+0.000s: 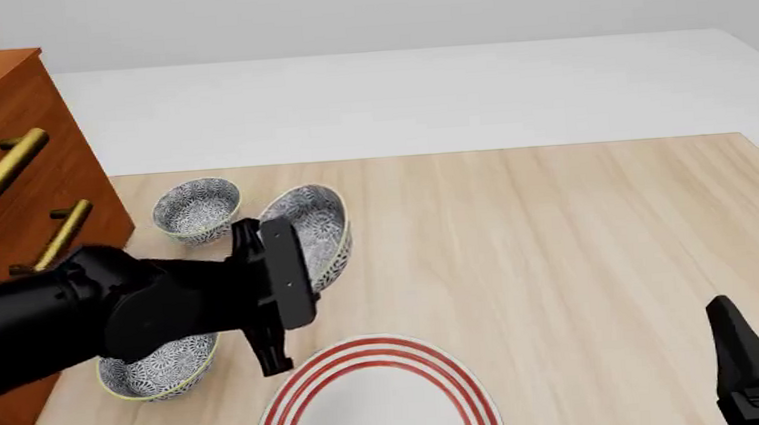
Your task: Pick up the bowl and put it in the middle on the plate.
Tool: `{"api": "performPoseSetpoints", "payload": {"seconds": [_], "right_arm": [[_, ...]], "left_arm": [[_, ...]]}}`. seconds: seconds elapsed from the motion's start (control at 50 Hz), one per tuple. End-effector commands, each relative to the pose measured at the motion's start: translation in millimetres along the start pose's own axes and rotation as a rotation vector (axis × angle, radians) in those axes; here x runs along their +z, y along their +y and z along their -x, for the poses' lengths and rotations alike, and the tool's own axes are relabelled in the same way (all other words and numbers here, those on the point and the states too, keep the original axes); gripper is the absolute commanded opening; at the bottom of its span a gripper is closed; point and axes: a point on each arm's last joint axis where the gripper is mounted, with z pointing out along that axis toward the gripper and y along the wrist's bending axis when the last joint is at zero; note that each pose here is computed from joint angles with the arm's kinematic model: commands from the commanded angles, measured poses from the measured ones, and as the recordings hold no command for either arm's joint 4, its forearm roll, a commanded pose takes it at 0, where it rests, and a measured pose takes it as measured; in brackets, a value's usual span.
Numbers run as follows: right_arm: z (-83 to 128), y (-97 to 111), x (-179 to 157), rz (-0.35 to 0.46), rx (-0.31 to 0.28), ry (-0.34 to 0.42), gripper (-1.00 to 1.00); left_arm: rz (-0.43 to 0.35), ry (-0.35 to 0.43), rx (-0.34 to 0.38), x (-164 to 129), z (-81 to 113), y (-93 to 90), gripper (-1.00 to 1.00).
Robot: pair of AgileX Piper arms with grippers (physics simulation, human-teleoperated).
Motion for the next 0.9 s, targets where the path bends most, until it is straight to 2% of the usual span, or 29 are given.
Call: {"api": "performPoseSetpoints", "payload": {"seconds": [0.02,0.1,0.14,0.16,0.2,0.42,0.48,0.62,0.76,0.9], "right_arm": [[0.0,0.0,0.0,0.000,0.000,0.000,1.00],[0.0,0.0,0.0,0.000,0.000,0.000,1.00],[0.0,0.0,0.0,0.000,0.000,0.000,1.00],[0.0,0.0,0.0,0.000,0.000,0.000,1.00],[0.0,0.0,0.0,0.000,0.000,0.000,1.00],[0.0,0.0,0.0,0.000,0.000,0.000,1.00],[0.0,0.0,0.0,0.000,0.000,0.000,1.00],[0.0,0.0,0.0,0.000,0.000,0.000,1.00],[0.0,0.0,0.0,0.000,0.000,0.000,1.00],[0.0,0.0,0.0,0.000,0.000,0.000,1.00]], "left_arm": [[-0.014,-0.021,0.085,-16.5,2.6,-12.1,-1.00],[-0.031,-0.022,0.119,-23.7,1.4,-19.0,-1.00],[-0.053,-0.034,0.090,-25.9,12.1,-20.6,-1.00],[-0.070,-0.040,0.124,-26.7,12.6,-28.0,-1.00],[-0.088,-0.039,0.114,-29.1,15.4,-30.9,-1.00],[-0.093,-0.042,0.152,-45.1,7.7,-38.8,-1.00],[-0.094,-0.040,0.182,-50.6,0.6,-43.5,-1.00],[-0.118,-0.045,0.216,-54.3,-2.7,-54.4,-1.00],[-0.154,-0.079,0.204,-55.4,15.1,-60.8,-1.00],[-0.179,-0.090,0.217,-56.0,21.5,-66.9,-1.00]]}}
